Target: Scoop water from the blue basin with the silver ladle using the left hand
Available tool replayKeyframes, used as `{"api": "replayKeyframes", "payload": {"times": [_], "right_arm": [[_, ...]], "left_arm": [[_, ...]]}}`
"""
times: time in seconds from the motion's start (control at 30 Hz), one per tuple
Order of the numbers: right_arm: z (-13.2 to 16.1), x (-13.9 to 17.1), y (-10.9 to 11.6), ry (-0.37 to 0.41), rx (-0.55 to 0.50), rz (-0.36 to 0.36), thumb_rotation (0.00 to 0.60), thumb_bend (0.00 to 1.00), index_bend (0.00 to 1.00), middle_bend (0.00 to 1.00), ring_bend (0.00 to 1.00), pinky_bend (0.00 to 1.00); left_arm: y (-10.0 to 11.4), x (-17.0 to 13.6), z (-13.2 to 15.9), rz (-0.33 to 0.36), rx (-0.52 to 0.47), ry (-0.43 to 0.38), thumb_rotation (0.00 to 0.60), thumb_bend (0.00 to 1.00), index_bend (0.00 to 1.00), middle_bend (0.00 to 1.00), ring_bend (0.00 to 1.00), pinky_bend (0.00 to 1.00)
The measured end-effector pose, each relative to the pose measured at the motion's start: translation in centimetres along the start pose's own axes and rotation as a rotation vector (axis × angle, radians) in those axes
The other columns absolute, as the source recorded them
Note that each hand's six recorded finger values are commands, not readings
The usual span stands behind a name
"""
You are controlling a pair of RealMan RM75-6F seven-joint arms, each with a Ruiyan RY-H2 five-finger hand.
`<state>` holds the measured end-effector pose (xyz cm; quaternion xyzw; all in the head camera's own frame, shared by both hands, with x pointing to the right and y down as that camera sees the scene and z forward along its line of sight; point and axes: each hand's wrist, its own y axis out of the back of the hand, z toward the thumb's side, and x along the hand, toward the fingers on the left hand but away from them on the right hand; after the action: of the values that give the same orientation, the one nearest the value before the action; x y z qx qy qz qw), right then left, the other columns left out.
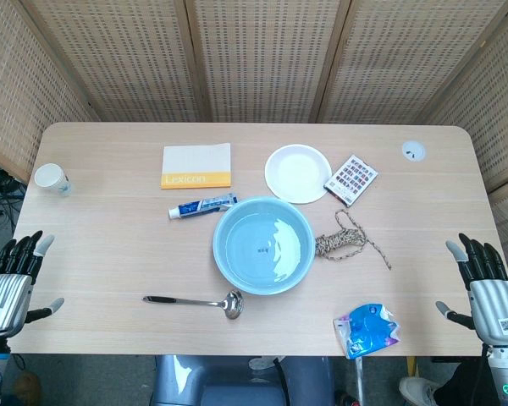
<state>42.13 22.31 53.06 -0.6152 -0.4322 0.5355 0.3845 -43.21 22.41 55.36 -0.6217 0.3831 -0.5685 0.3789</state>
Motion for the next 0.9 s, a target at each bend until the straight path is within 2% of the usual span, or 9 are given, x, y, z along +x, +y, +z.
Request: {"api": "replayKeyframes", "payload": {"times": [0.27,0.3,0.37,0.4,0.47,0.57,0.7,0.8,0.9], "right_arm": [[-0.1,0.0,0.0,-0.005,-0.004,0.001,0.6,0.0,0.0,0.0,0.0,0.0],[-0.1,0.0,0.0,-0.005,-0.007,0.001,0.6,0.0,0.0,0.0,0.0,0.0],[0.1,0.0,0.0,-0.004,-0.021,0.003,0.6,0.0,0.0,0.0,0.0,0.0],[0.1,0.0,0.0,-0.001,-0.025,0.006,0.6,0.0,0.0,0.0,0.0,0.0],[0.2,-0.1,-0.1,0.004,-0.023,0.012,0.6,0.0,0.0,0.0,0.0,0.0],[0.0,-0.2,-0.1,-0.003,-0.026,0.014,0.6,0.0,0.0,0.0,0.0,0.0],[-0.5,-0.4,-0.1,-0.017,-0.031,0.017,0.6,0.0,0.0,0.0,0.0,0.0],[-0.8,-0.5,-0.1,-0.024,-0.035,0.02,0.6,0.0,0.0,0.0,0.0,0.0],[-0.9,-0.6,0.0,-0.028,-0.039,0.019,0.6,0.0,0.0,0.0,0.0,0.0]], "left_arm": [[-0.1,0.0,0.0,0.0,-0.001,0.0,0.6,0.0,0.0,0.0,0.0,0.0],[-0.1,0.1,0.1,0.0,-0.001,-0.001,0.6,0.0,0.0,0.02,0.05,0.0],[-0.3,0.2,0.3,0.002,0.002,-0.008,0.6,0.0,0.0,0.19,0.27,0.03],[-0.5,0.3,0.4,0.003,0.004,-0.012,0.6,0.0,0.0,0.35,0.44,0.12],[-1.0,0.7,0.9,0.003,0.002,-0.026,0.6,0.0,0.0,0.57,0.67,0.48],[-2.1,1.7,2.0,-0.006,-0.007,-0.059,0.6,0.0,0.0,0.76,0.86,0.92],[-4.2,3.2,4.0,-0.025,-0.019,-0.117,0.6,0.0,0.04,0.87,0.95,1.0],[-5.9,4.3,5.7,-0.06,-0.023,-0.164,0.6,0.0,0.22,0.89,0.97,1.0],[-7.4,5.1,7.3,-0.113,-0.02,-0.204,0.6,0.0,0.29,0.89,0.97,1.0]]}}
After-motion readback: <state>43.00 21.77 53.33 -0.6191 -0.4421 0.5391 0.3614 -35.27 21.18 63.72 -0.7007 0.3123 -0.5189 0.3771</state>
